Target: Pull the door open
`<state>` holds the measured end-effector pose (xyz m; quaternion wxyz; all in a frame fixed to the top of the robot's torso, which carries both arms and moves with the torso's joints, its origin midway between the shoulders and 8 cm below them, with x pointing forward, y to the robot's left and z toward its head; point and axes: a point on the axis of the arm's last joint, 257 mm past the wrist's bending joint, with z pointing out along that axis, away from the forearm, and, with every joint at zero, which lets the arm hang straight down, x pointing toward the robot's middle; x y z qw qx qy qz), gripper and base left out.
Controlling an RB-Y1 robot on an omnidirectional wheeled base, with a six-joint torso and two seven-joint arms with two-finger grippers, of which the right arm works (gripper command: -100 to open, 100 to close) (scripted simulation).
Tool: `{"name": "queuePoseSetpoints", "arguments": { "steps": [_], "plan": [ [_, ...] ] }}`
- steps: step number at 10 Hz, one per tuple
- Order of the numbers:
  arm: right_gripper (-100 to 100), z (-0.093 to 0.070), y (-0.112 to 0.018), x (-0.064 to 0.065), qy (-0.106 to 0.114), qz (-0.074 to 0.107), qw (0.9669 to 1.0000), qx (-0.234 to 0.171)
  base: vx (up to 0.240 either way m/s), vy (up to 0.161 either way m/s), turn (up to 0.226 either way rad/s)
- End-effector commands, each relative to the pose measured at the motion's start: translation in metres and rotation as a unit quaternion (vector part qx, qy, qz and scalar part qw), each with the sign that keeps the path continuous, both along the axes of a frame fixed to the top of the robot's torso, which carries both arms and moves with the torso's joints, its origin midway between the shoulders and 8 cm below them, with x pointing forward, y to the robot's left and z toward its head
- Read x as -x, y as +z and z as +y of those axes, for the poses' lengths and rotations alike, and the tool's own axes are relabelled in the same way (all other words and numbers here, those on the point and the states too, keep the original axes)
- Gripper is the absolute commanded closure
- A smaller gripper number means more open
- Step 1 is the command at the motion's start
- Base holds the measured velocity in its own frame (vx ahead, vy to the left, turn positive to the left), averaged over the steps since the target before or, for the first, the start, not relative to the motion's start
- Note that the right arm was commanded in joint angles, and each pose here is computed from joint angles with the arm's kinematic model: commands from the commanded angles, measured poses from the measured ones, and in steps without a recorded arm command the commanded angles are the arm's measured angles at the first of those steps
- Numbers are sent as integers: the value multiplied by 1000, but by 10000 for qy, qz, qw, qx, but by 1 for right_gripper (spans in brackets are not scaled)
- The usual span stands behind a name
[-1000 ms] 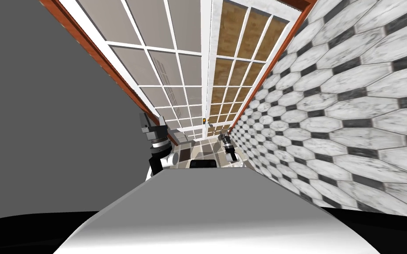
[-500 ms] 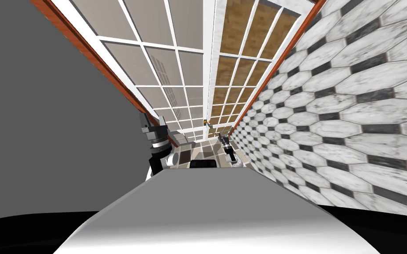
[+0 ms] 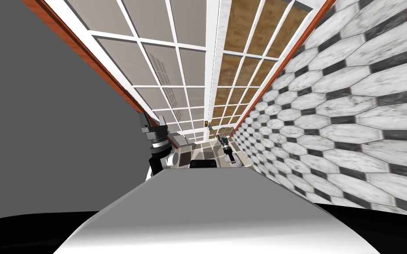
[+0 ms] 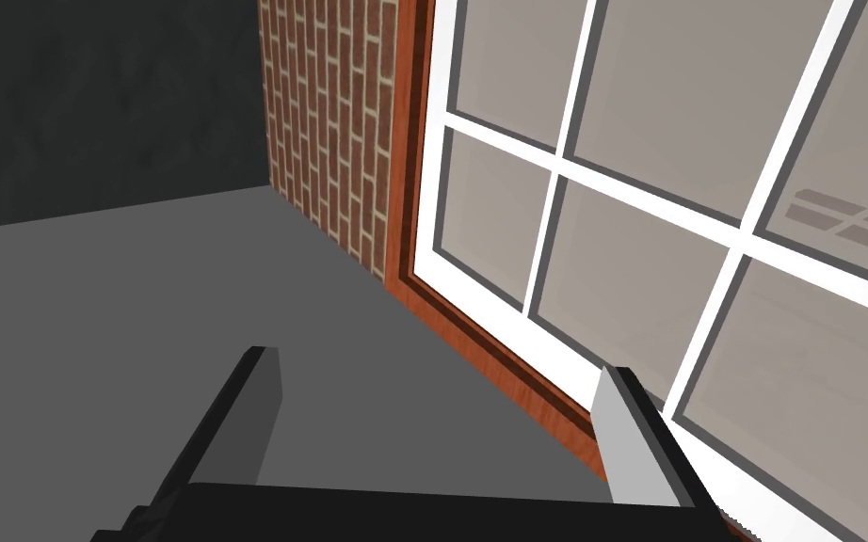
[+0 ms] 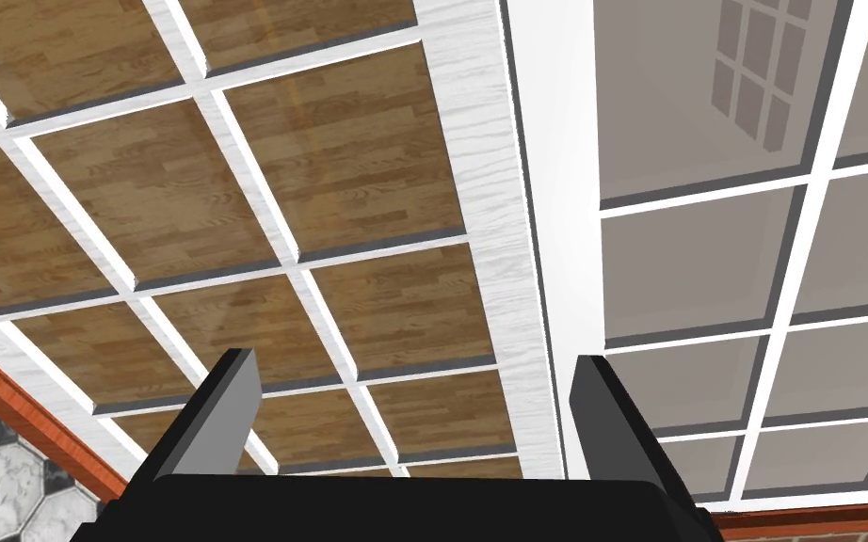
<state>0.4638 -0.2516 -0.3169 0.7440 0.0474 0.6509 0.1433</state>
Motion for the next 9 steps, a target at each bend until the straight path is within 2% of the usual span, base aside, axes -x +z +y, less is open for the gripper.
{"name": "queuePoseSetpoints", "arguments": {
  "steps": [1, 9],
  "plan": [
    [-100, 2, -9, 0, -3, 60, 9999, 148, 102, 14, 10],
    [-100, 15, -45, 1, 36, 314, 9968, 737, 97, 16, 8]
  ]
}}
